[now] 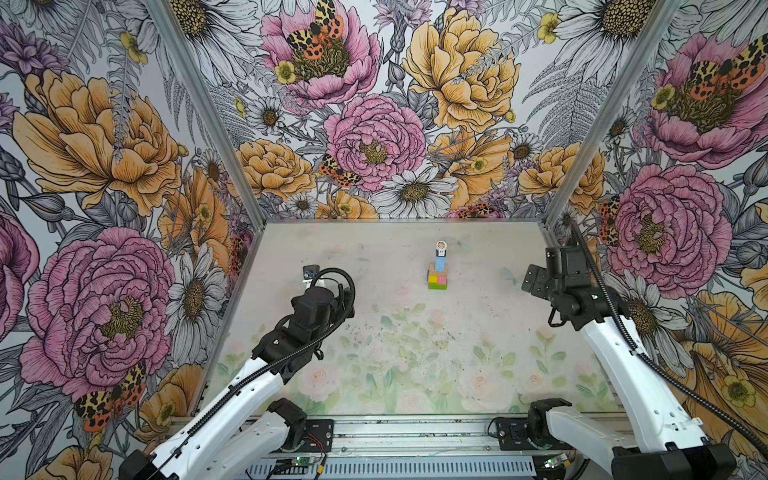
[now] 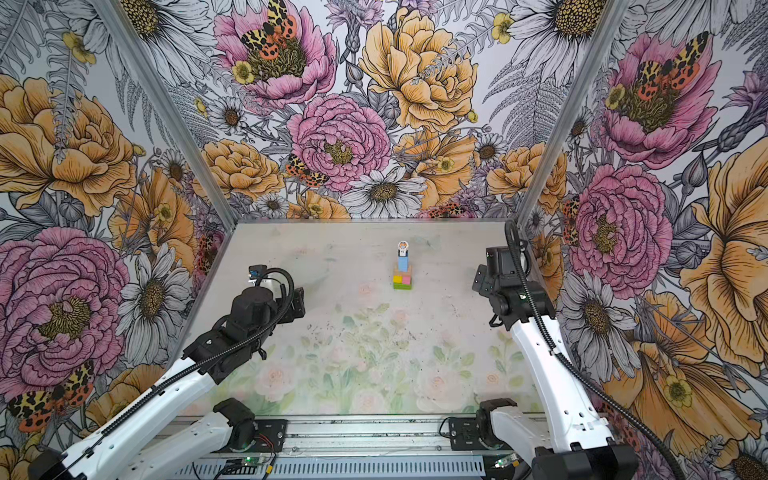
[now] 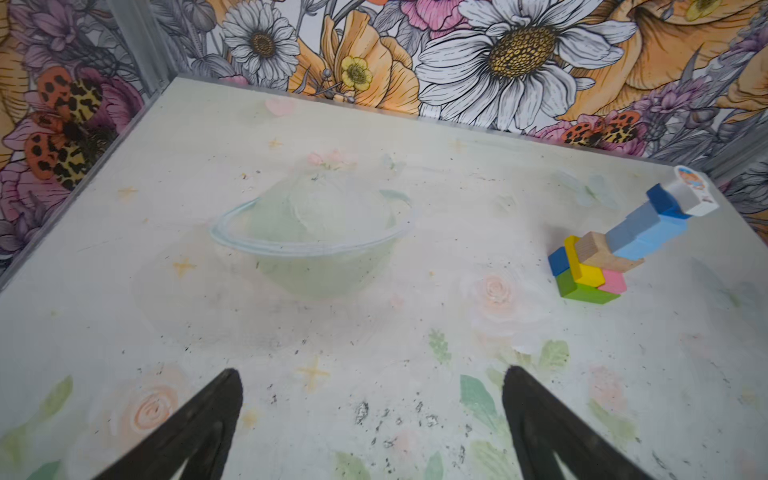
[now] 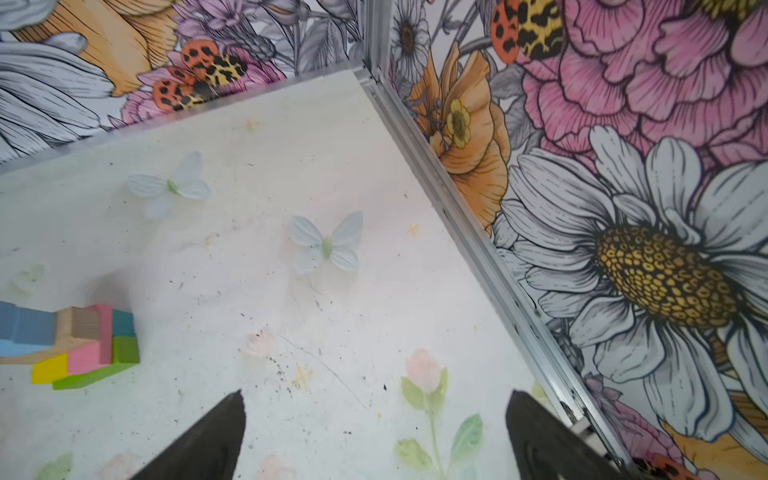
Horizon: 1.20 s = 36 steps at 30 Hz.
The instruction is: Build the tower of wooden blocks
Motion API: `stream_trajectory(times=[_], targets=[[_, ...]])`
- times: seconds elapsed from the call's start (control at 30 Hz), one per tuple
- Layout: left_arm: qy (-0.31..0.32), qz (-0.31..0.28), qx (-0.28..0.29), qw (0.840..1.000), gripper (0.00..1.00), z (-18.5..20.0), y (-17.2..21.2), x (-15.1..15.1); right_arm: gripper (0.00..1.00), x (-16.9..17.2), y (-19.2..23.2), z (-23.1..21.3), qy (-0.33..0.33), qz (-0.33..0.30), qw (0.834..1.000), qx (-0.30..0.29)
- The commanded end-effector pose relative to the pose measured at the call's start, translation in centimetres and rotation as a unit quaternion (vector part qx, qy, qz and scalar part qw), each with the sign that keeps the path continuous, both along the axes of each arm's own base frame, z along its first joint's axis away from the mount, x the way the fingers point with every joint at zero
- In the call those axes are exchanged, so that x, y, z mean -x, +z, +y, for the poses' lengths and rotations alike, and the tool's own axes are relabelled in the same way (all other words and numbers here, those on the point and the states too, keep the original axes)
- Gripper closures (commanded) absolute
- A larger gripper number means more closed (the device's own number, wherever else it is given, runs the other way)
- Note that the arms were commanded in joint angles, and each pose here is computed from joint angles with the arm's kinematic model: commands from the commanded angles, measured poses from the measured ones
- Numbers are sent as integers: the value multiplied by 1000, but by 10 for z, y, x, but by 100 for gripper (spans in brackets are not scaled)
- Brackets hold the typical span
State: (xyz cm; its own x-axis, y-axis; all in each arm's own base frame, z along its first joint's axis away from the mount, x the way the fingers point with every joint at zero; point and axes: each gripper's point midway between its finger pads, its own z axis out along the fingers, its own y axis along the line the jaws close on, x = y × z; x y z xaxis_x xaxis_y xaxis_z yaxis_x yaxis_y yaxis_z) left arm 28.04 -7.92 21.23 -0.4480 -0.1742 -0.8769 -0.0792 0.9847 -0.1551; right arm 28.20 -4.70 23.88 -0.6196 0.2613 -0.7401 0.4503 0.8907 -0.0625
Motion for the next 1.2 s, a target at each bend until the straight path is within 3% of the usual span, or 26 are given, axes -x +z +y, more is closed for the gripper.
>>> stream_trajectory(times=[0.0, 0.17, 0.3, 0.47, 0.67, 0.83, 1.17], targets=[[70, -48, -5, 996, 1, 25, 5, -1, 0, 2, 22, -16, -33, -86, 995, 28], [101, -65, -23, 993, 1, 38, -15, -7, 0, 4, 2, -26, -29, -102, 991, 82], [125, -66, -40, 989, 1, 54, -28, -12, 0, -9, -10, -23, -19, -125, 990, 70], [145, -102, -61, 982, 1, 80, -16, -21, 0, -25, -39, -24, -10, -148, 985, 91], [173, -145, -70, 972, 1, 117, -25, -34, 0, -35, -52, -27, 1, -217, 969, 119], [154, -126, -53, 979, 1, 128, -55, -52, 0, -63, -64, -19, 57, -227, 969, 81], [139, -174, -83, 971, 1, 127, -48, -82, 0, -92, -101, -10, 98, -225, 968, 61]])
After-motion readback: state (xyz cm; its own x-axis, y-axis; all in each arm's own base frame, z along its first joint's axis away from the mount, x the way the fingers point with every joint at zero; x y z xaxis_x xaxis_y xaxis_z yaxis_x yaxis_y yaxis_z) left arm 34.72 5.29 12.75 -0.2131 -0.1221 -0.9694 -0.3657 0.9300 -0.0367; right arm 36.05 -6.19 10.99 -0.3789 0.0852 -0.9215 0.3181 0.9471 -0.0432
